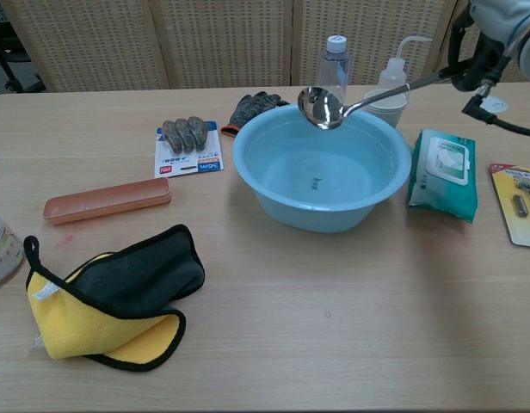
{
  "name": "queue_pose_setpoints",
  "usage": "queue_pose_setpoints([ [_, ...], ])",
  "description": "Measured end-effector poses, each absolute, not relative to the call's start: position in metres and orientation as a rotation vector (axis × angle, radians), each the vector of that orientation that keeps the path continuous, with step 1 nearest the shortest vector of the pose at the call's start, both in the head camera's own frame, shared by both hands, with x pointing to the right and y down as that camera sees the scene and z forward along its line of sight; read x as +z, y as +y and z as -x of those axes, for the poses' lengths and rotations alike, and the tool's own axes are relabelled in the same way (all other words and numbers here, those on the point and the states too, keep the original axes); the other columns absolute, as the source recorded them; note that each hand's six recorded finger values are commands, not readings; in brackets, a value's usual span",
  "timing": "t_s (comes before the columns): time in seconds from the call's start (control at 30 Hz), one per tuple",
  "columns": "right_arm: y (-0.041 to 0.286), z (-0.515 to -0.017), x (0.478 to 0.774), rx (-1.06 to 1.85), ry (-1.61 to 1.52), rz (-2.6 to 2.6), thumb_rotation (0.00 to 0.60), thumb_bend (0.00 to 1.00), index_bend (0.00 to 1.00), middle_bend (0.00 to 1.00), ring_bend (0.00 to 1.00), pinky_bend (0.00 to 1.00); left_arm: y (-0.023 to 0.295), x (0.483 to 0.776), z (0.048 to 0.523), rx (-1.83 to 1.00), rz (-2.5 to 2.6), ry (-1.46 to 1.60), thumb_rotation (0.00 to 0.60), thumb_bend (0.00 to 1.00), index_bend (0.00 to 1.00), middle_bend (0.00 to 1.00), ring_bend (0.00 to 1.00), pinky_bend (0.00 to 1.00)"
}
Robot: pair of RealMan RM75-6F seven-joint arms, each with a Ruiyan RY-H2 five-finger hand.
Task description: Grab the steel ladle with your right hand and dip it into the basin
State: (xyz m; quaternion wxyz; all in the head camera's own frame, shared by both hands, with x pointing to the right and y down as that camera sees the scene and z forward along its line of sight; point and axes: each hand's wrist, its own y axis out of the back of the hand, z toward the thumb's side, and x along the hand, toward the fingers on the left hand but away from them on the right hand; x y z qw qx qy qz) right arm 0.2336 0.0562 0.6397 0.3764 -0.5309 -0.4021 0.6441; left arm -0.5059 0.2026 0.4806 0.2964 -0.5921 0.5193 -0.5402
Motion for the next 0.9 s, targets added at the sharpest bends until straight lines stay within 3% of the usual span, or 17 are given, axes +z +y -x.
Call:
queue_pose_setpoints([
  [0.37,0.061,-0.226,0.675,1.646,-0.976,1.290,0.600,1.00,0.89,1.00,0.95,1.00,0.203,0.478,0.510,-1.433,1.575,1.408,0.600,0.00,0.00,0.00,0.00,0.00],
  [0.9,0.065,-0.213,0.699,1.502,-0.802,1.078,0.600,1.00,0.89,1.00,0.95,1.00,0.201,0.481,0.512,-1.438,1.596,1.406,0.600,0.00,0.00,0.00,0.00,0.00],
])
